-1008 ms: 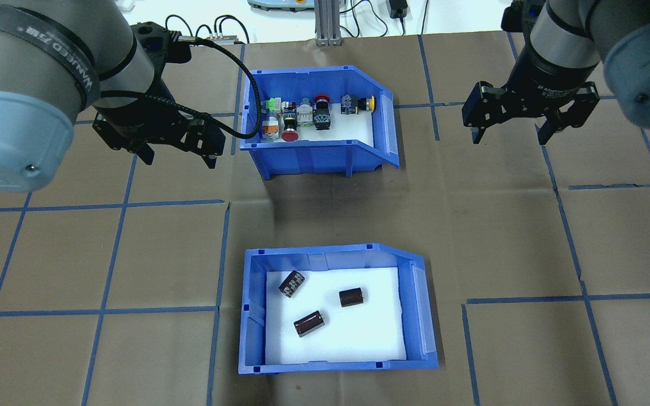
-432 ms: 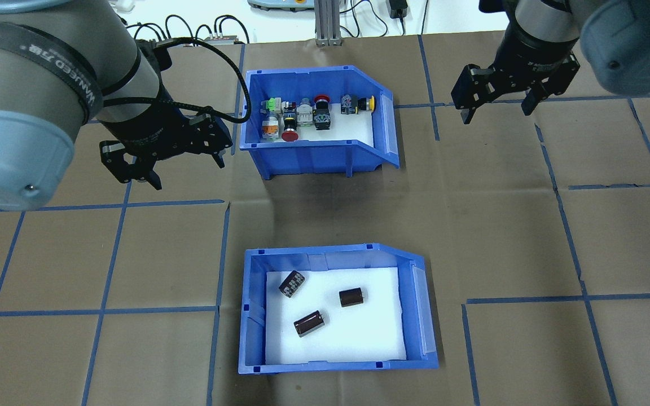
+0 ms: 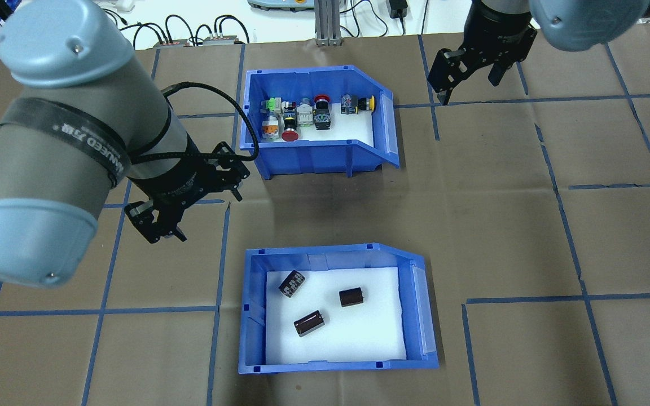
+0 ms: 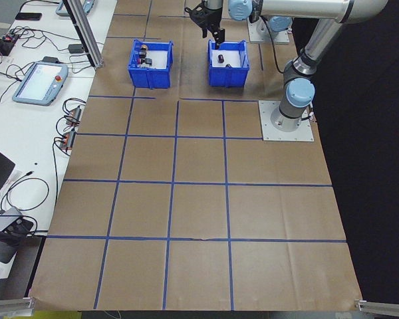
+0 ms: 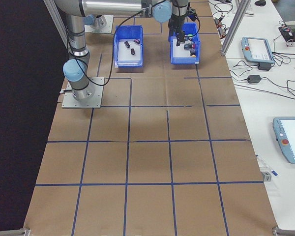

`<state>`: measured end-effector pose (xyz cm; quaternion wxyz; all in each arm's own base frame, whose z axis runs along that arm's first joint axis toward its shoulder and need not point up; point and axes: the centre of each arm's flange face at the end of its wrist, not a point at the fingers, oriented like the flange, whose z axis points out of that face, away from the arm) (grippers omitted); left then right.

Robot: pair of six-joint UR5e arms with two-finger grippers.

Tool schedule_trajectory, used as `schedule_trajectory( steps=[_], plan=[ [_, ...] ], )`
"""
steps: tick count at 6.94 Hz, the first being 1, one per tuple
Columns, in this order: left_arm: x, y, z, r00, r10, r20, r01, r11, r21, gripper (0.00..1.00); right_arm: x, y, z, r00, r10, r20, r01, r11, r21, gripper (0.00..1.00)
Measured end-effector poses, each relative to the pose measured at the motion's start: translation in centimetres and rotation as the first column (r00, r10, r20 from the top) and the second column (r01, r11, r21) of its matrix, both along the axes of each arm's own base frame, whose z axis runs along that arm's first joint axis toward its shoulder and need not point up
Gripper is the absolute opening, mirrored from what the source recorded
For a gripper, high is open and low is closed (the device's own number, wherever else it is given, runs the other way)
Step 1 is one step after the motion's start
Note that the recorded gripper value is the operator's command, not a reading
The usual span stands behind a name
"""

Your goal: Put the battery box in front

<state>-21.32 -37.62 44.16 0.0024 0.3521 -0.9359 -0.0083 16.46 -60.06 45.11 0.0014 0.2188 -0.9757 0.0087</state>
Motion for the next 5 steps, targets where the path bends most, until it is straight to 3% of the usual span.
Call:
schedule_trajectory(
  steps=[2, 5],
  plan=[
    [-3.7, 5.3, -2.8, 0.983, 0.183, 0.015, -0.183, 0.983, 0.019, 0.98, 4.5, -4.0, -1.1, 0.974, 0.225, -0.007, -0.225, 0.974, -0.011, 1.00],
    [-6.5, 13.7, -6.2, 0.884, 0.467, 0.007, -0.467, 0.884, 0.010, 0.99, 11.5, -5.0, -1.8, 0.828, 0.561, -0.023, -0.561, 0.827, -0.024, 1.00]
  ],
)
